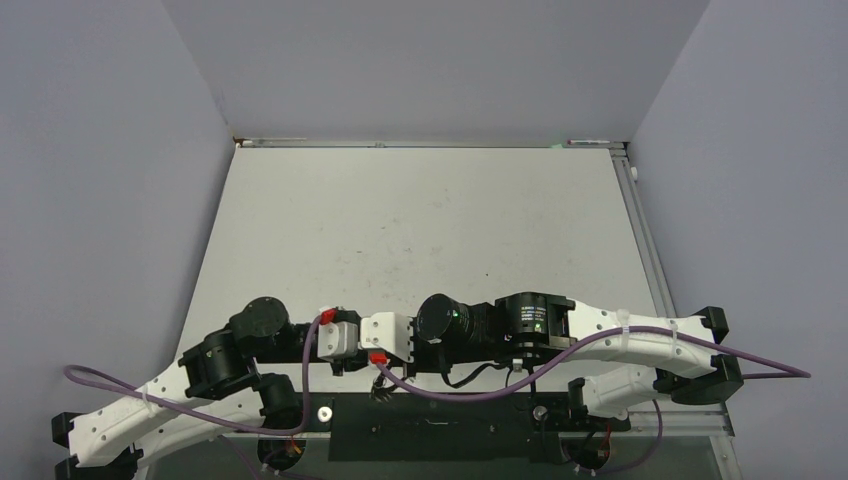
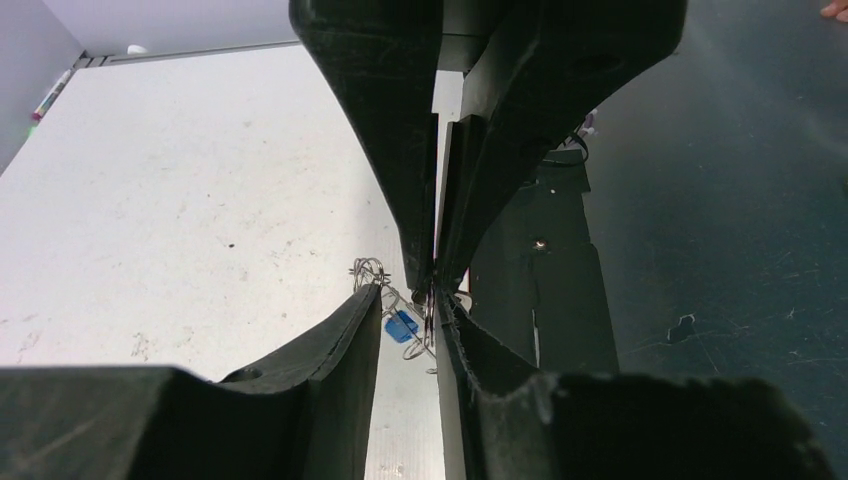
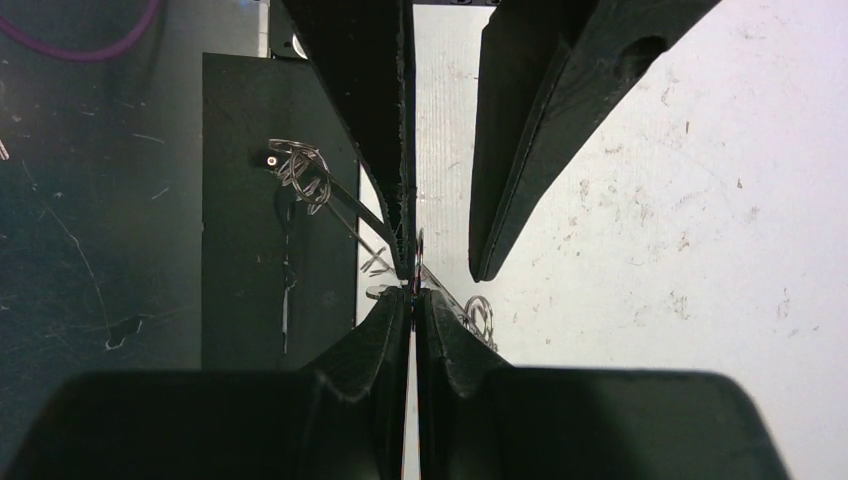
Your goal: Put the keys on the keyring
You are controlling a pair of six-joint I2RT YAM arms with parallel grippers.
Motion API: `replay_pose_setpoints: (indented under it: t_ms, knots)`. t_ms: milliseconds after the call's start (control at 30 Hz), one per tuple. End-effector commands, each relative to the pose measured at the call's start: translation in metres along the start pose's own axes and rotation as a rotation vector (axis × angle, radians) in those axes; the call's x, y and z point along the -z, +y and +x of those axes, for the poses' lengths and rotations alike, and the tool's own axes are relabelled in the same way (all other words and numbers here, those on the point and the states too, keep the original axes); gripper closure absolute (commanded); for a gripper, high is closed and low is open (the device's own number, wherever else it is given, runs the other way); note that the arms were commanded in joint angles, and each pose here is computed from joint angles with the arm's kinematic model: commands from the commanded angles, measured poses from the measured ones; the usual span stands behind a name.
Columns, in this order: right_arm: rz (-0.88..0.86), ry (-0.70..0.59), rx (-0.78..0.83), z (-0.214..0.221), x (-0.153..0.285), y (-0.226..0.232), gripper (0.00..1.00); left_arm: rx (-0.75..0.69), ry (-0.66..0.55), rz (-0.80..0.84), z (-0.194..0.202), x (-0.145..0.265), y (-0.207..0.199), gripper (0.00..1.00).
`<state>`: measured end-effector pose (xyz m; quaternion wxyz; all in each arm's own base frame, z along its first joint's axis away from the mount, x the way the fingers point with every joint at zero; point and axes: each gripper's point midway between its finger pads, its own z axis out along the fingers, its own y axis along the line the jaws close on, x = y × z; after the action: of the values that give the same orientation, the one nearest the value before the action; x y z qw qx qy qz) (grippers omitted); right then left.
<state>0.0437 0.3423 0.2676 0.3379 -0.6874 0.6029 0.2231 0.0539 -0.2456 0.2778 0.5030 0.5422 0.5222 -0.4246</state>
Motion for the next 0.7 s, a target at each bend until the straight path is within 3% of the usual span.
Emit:
replay_pose_setpoints:
  t_ms: [0, 433, 567, 667]
  knots:
    - [0.045, -0.097, 0.004, -0.0255, 0.0124, -0.0087, 0.95, -0.013, -0.074, 0.013, -0.0179, -0.0041, 0.0001, 0.78]
    - [0.050, -0.111, 0.003, -0.0260, 0.0134, -0.0094, 0.95, -0.006, -0.063, 0.018, -0.0113, -0.0036, -0.0019, 0.81]
    - [0.045, -0.129, 0.003, -0.0291, 0.0165, -0.0087, 0.95, -0.007, -0.065, 0.015, -0.0109, -0.0033, -0.0017, 0.86]
    - [0.044, -0.130, 0.002, -0.0287, 0.0169, -0.0082, 0.95, -0.005, -0.067, 0.014, -0.0110, -0.0039, -0.0014, 1.00]
